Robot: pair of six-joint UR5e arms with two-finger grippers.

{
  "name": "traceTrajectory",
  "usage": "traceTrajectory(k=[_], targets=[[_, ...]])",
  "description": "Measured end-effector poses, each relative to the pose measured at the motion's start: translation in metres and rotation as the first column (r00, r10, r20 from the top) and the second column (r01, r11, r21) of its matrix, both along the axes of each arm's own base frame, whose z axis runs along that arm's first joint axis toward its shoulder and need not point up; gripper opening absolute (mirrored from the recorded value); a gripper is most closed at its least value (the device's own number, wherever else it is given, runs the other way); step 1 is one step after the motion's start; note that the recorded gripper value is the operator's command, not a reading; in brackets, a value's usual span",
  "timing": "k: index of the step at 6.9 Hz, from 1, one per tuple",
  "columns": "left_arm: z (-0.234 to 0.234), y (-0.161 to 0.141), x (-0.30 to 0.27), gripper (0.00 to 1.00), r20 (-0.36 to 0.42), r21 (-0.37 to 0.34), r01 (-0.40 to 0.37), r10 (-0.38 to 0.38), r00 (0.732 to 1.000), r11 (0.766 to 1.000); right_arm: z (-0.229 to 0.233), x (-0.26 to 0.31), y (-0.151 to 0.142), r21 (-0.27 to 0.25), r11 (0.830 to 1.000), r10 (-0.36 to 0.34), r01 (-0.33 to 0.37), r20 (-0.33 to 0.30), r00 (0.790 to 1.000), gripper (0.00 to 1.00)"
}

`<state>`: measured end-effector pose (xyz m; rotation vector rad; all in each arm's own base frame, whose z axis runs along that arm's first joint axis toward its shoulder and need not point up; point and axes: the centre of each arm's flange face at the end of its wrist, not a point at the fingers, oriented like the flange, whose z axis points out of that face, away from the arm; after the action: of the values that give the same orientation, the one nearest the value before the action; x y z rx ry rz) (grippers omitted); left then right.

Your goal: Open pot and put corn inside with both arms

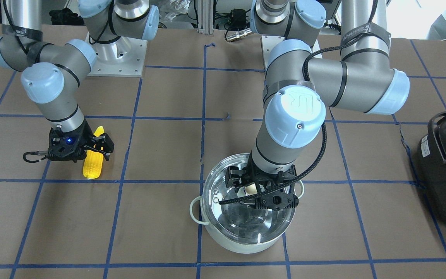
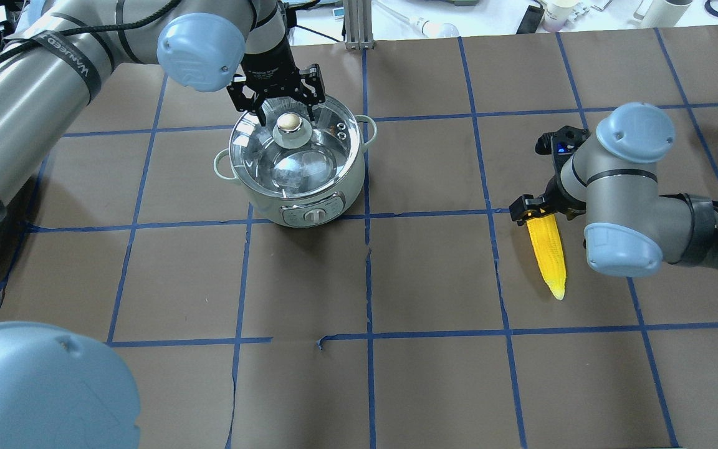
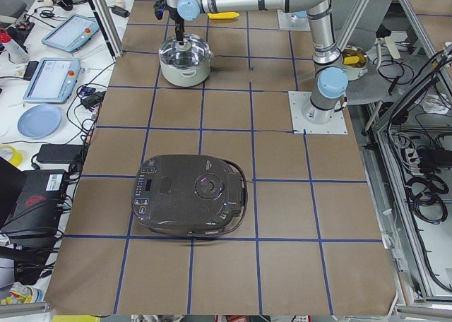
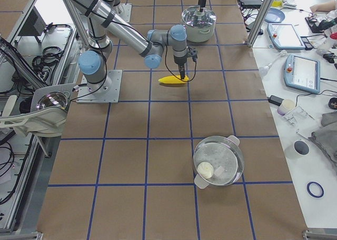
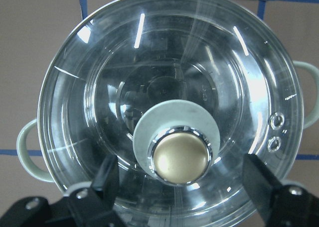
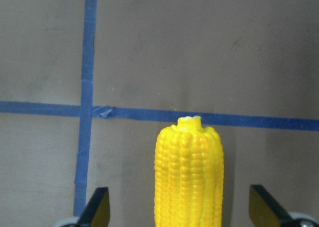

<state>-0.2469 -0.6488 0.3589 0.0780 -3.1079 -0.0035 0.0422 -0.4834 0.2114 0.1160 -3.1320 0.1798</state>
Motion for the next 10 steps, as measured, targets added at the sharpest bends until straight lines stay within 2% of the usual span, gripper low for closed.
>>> traceTrajectory(k=[1, 2, 3, 4, 5, 7, 8, 10], targets=[[-0.006, -0.004, -0.001, 0.67, 0.0, -0.006, 0.001, -0.001, 1.0, 1.0, -0.014, -0.003, 0.006, 0.027, 1.0, -0.005, 0.005, 0.004, 1.0, 0.96], [-0.01, -0.006, -0.001, 0.38, 0.0, -0.009, 0.0, 0.0, 1.0, 1.0, -0.024, -0.005, 0.01, 0.047, 0.999, -0.011, 0.011, 0.009, 1.0, 0.64], [-0.012, -0.007, -0.001, 0.16, 0.0, -0.008, -0.001, 0.001, 1.0, 1.0, -0.028, -0.005, 0.011, 0.055, 0.998, -0.015, 0.015, 0.011, 1.0, 0.36], [-0.012, -0.007, -0.001, 0.0, 0.005, -0.009, -0.002, 0.002, 1.0, 1.0, -0.029, -0.006, 0.011, 0.058, 0.998, -0.018, 0.017, 0.012, 1.0, 0.27], [-0.01, -0.006, 0.0, 0.0, 0.019, -0.014, -0.001, 0.002, 1.0, 1.0, -0.029, -0.006, 0.01, 0.057, 0.998, -0.019, 0.019, 0.012, 1.0, 0.2], [0.024, -0.006, 0.011, 0.0, 0.032, -0.062, 0.036, -0.034, 0.999, 0.997, -0.018, -0.008, 0.001, 0.041, 0.999, -0.028, 0.028, 0.007, 1.0, 0.22], [0.043, -0.011, 0.035, 0.0, 0.037, -0.082, 0.061, -0.058, 0.998, 0.995, -0.002, -0.008, -0.012, 0.023, 0.999, -0.029, 0.029, 0.005, 1.0, 0.21], [0.053, -0.019, 0.132, 0.0, 0.049, -0.042, 0.111, -0.109, 0.993, 0.993, 0.059, 0.011, -0.052, 0.004, 1.0, -0.021, 0.021, 0.038, 0.999, 0.19]])
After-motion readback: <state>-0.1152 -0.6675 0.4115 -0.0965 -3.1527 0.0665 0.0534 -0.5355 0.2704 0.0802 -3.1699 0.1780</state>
